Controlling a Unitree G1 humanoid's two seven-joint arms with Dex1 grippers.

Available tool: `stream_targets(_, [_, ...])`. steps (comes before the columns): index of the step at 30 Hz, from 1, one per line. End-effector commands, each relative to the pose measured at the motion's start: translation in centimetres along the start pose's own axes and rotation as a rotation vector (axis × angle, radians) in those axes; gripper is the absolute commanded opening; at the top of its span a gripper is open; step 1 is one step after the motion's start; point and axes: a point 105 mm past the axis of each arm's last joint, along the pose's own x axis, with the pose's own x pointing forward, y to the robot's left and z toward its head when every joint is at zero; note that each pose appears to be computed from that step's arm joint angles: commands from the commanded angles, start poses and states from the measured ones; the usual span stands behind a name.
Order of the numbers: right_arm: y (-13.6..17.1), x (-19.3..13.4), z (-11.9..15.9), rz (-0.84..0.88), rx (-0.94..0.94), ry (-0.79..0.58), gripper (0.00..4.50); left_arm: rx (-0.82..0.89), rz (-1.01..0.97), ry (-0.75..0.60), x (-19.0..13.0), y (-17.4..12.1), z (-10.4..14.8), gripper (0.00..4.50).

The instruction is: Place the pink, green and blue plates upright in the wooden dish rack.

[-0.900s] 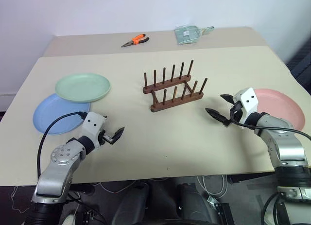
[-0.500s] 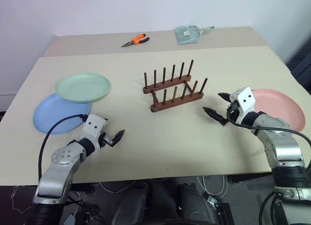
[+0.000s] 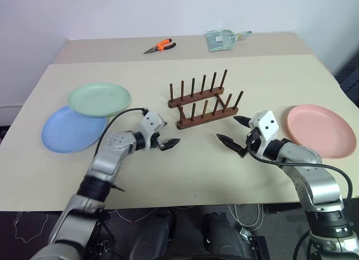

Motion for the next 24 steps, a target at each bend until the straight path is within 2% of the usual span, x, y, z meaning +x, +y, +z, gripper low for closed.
stream_targets(1, [-0.1,-0.4,1.1,-0.043,-0.019,-0.042,4.42,-0.007,-0.059,-0.002,1.5,-0.2,-0.3,4.45])
stream_targets(6, [-0.2,-0.5,1.3,-0.074,-0.023,-0.052,4.42,0.034,-0.104,0.033,2.9,-0.5,-0.8,4.45])
stream_targets(7, [-0.2,-0.6,1.3,-0.077,-0.024,-0.052,4.50,0.034,-0.106,0.030,3.0,-0.5,-0.7,4.22])
stream_targets(9, [-0.2,-0.6,1.3,-0.080,-0.029,-0.049,4.50,0.024,-0.109,0.015,3.3,-0.5,-0.4,3.57])
stream_targets(15, [-0.7,-1.2,0.8,-0.090,-0.045,-0.022,4.50,0.075,-0.159,0.005,3.1,-1.2,-0.4,0.76])
stream_targets(24, [-2.2,-4.3,-1.7,-0.120,-0.072,0.114,4.50,0.205,-0.334,-0.044,1.9,-4.0,0.3,0.77])
